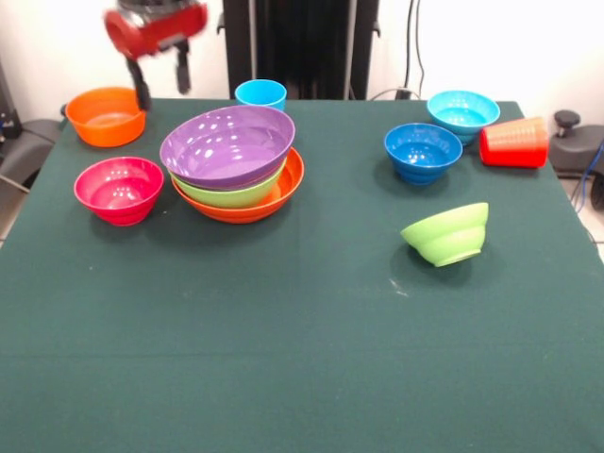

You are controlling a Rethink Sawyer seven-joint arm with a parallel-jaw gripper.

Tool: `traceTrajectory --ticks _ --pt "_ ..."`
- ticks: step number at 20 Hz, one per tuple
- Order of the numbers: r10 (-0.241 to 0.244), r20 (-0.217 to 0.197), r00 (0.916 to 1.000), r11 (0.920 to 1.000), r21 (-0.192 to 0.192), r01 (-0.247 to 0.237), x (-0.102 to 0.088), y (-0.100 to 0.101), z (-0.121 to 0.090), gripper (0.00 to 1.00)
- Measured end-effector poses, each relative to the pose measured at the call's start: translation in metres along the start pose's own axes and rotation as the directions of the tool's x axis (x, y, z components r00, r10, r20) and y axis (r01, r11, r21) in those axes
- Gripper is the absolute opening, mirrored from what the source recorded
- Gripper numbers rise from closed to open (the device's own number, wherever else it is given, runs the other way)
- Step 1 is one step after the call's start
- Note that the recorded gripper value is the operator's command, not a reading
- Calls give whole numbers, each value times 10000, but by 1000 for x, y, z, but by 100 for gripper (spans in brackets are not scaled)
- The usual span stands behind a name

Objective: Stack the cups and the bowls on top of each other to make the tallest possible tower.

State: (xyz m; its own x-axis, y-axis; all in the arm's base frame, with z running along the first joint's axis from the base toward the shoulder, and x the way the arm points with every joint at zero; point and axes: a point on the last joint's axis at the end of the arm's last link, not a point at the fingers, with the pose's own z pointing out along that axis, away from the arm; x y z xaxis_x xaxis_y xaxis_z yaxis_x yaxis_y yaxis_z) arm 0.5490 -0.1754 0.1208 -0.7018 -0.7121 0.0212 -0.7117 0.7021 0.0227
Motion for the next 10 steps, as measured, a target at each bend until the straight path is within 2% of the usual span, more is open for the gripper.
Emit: traceTrajectory --ticks 3,5,7,10 --pt "433 85 9990 9990 112 -434 18 -16 -32 100" --pt "555 81 9984 9982 228 -557 26 -24 -45 100" --pt "632 -6 9980 9967 509 -631 39 -33 -60 100" --pt "688 -85 9976 9947 773 -680 46 -39 -71 100"
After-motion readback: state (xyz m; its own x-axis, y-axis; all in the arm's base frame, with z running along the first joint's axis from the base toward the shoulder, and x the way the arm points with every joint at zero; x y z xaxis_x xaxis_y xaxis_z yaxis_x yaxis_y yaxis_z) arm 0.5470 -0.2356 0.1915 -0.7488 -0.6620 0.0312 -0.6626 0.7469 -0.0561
